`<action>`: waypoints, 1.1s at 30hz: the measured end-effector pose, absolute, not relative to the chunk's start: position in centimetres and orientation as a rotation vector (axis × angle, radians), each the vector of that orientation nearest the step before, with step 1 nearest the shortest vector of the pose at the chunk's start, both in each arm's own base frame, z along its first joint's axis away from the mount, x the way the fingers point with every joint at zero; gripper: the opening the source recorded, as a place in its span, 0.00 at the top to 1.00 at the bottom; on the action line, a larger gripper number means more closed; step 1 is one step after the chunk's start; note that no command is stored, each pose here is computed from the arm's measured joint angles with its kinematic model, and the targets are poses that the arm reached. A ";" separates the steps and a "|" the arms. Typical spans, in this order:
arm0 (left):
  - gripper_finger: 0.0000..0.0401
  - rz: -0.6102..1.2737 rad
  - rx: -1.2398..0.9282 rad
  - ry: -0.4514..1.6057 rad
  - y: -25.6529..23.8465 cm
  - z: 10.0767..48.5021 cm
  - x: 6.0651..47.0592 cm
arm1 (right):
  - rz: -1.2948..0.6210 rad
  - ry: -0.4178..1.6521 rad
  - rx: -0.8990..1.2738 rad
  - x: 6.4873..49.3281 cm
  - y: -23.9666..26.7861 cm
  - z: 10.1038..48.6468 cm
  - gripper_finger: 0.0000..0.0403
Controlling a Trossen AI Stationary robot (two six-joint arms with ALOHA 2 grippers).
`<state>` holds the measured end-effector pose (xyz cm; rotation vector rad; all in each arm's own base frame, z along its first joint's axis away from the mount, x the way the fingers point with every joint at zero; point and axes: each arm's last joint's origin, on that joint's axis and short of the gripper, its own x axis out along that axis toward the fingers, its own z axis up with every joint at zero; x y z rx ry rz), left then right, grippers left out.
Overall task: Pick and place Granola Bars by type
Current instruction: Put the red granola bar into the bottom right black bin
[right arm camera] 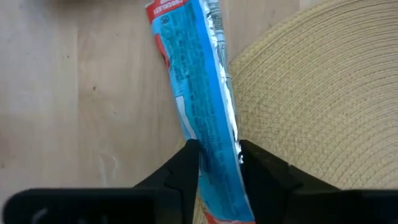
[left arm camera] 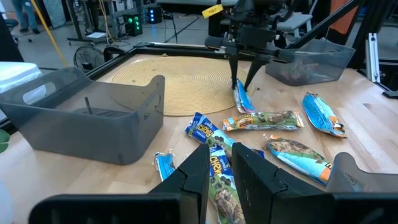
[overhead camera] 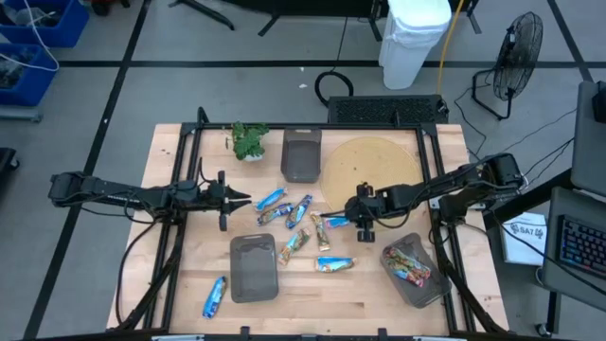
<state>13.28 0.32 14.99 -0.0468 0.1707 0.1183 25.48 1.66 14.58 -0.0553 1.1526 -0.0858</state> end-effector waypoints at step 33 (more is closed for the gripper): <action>0.82 0.118 -0.046 0.172 0.3 15.0 13.3 | -0.145 0.754 0.040 20.7 1.3 24.1 1.00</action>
